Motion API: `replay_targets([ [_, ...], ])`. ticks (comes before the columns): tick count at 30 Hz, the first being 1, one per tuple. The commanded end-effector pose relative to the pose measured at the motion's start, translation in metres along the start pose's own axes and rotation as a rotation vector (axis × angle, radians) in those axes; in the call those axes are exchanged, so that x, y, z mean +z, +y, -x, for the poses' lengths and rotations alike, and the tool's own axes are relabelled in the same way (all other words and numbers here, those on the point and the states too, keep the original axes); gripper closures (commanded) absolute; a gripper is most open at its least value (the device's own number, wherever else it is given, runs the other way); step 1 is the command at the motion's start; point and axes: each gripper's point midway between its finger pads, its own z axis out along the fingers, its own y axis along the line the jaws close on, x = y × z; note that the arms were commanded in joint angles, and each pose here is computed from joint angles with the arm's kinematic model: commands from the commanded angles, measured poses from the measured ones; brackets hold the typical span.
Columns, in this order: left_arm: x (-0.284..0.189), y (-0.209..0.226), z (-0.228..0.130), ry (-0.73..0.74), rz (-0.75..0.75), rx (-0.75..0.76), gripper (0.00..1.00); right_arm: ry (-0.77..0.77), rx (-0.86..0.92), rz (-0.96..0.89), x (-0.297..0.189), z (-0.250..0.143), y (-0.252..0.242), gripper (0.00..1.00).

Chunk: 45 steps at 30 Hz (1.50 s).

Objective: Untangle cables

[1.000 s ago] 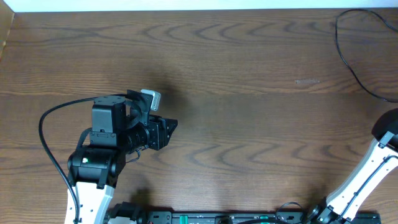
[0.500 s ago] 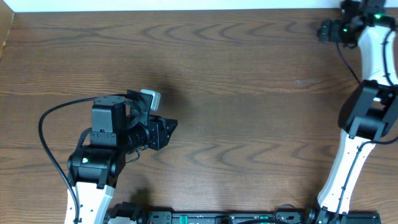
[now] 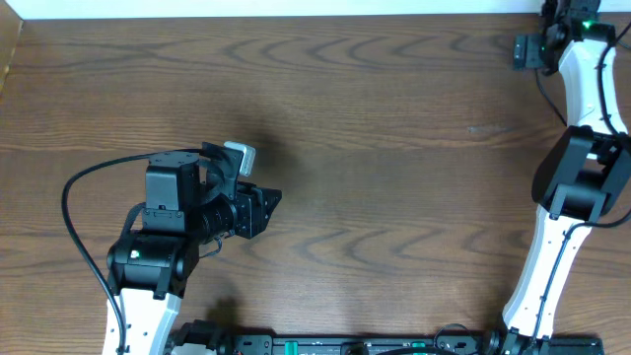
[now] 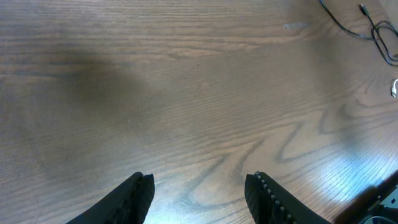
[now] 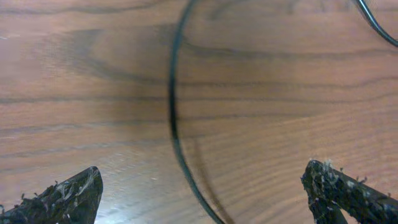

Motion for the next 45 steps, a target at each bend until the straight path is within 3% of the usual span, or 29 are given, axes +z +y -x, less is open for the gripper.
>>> replay_targets([
  [1, 0.001, 0.000, -0.001, 0.003, 0.003, 0.013, 0.47, 0.068, -0.010, -0.023, 0.021, -0.023, -0.006, 0.01],
  [12, 0.001, 0.000, -0.001, 0.003, 0.003, 0.013, 0.47, 0.120, 0.001, -0.059, 0.043, -0.042, -0.010, 0.01],
  [20, 0.001, 0.000, -0.001, 0.003, 0.003, 0.024, 0.47, 0.192, 0.236, -0.224, 0.044, -0.075, -0.102, 0.01],
  [31, 0.001, 0.000, 0.002, -0.011, 0.002, 0.035, 0.47, 0.281, 0.382, -0.289, 0.038, -0.128, -0.192, 0.01],
  [37, 0.001, 0.000, 0.003, -0.014, 0.002, 0.037, 0.47, 0.281, 0.380, -0.282, 0.038, -0.130, -0.198, 0.01],
  [45, 0.001, 0.000, 0.002, -0.011, 0.002, 0.035, 0.47, 0.230, 0.352, -0.249, 0.032, -0.103, -0.175, 0.01],
])
